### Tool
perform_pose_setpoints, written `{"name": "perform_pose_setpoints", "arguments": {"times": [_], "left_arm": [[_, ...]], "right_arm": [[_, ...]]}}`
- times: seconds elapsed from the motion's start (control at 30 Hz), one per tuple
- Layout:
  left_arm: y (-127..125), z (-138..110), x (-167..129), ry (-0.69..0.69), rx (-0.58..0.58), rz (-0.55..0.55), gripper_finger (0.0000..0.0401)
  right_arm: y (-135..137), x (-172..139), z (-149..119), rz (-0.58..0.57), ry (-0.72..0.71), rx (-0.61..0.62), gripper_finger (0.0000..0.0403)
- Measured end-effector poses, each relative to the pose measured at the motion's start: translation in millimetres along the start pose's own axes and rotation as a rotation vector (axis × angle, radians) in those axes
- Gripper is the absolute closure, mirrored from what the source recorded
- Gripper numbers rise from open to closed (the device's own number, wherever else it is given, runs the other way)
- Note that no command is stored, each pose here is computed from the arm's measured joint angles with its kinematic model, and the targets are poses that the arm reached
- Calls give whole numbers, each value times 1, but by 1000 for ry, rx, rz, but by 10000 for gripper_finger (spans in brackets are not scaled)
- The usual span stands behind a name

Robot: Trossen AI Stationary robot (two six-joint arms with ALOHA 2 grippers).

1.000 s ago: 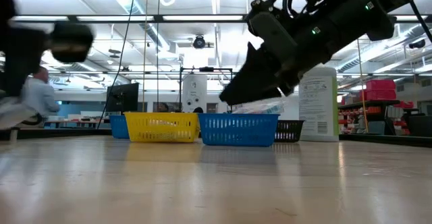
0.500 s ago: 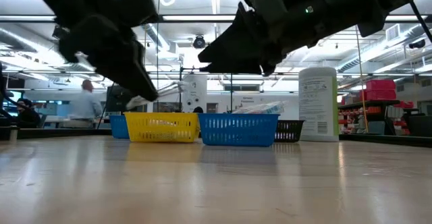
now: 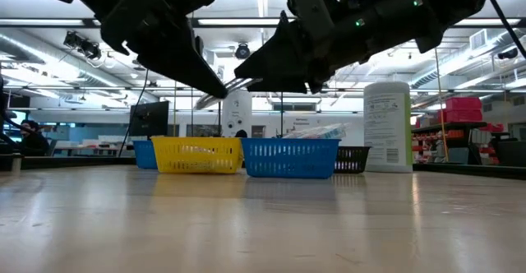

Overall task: Pick & Place Travel size toiletries
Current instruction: Put the nail cutter into the black basket

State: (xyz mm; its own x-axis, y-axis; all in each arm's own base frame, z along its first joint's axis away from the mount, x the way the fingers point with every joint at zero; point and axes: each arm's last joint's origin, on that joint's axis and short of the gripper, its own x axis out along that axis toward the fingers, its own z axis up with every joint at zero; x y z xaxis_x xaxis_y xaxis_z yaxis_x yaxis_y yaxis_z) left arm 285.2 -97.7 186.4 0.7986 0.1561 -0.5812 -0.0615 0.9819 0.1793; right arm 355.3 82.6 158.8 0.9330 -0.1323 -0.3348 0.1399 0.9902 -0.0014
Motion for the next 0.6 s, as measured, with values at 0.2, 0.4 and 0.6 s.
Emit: {"name": "perform_pose_setpoints", "arguments": {"times": [0.2,0.4,0.6], "left_arm": [[0,1,0,-15,5,4,347],[0,1,0,-15,4,7,346],[0,2,0,-17,2,6,343]], "right_arm": [[-3,2,0,73,12,-11,179],[-3,2,0,79,13,-19,250],[-2,2,0,123,15,-17,310]]}}
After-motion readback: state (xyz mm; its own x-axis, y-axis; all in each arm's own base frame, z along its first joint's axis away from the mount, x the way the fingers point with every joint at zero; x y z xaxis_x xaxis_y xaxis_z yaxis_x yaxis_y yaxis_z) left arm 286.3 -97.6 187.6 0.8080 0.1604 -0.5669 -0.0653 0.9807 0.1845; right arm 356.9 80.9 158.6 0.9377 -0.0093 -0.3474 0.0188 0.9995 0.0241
